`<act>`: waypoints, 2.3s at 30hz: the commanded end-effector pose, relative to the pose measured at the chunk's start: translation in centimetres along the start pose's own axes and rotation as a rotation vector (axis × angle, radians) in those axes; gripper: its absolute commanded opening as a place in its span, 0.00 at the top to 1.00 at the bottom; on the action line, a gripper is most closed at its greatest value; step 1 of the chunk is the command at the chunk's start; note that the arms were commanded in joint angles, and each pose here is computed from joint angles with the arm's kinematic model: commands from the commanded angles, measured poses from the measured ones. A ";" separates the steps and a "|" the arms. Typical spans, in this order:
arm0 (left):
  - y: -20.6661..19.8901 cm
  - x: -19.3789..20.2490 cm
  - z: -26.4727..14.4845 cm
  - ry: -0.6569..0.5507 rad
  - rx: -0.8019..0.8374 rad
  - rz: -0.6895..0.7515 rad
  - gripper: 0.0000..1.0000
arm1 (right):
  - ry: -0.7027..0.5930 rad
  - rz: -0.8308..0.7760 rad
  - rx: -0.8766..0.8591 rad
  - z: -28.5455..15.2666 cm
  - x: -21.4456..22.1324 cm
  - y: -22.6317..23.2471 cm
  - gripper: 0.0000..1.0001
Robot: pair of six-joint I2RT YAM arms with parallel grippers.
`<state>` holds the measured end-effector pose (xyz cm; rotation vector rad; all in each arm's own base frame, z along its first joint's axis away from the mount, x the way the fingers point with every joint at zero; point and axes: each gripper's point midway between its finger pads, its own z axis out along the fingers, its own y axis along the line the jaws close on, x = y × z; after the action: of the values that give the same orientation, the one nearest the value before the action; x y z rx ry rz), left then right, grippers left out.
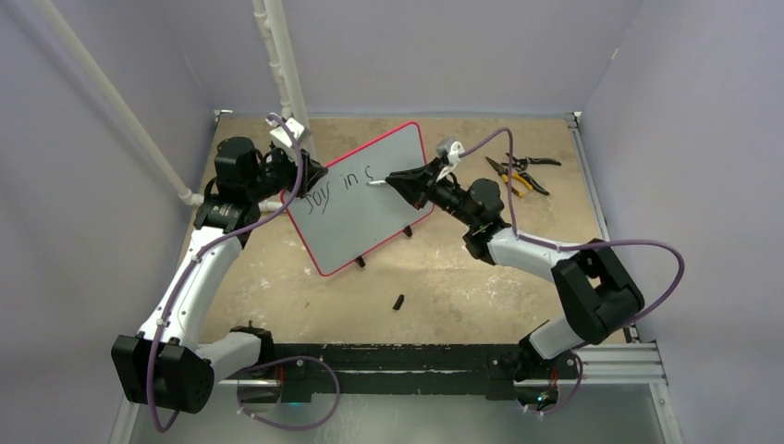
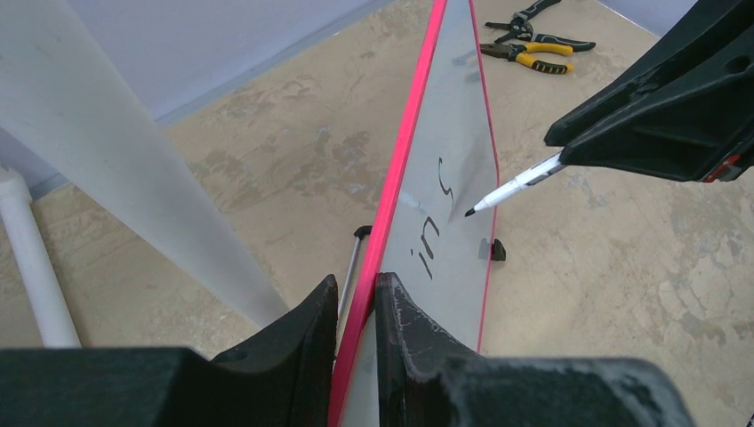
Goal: Write a sentence on the whiteboard
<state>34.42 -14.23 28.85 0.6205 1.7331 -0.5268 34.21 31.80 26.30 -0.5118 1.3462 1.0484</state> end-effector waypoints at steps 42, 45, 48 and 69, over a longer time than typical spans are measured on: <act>0.2 -0.2 -0.2 -0.019 0.003 0.002 0.82 | -0.060 -0.035 0.181 -0.2 -1.9 -3.2 1.00; 0.2 -0.2 -0.3 -0.021 0.003 0.003 0.82 | -0.051 -0.028 0.183 -0.4 -1.4 -3.3 1.00; 0.3 -0.2 -0.3 -0.021 0.003 0.001 0.82 | -0.045 -0.022 0.183 -0.6 -1.2 -3.3 1.00; 0.4 -0.1 -0.3 -0.021 0.005 -0.001 0.82 | -0.207 -0.058 0.117 0.6 -7.4 -1.2 1.00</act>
<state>34.36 -14.11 28.84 0.6252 1.7256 -0.5415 35.97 29.47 29.57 -0.3642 1.2985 0.9386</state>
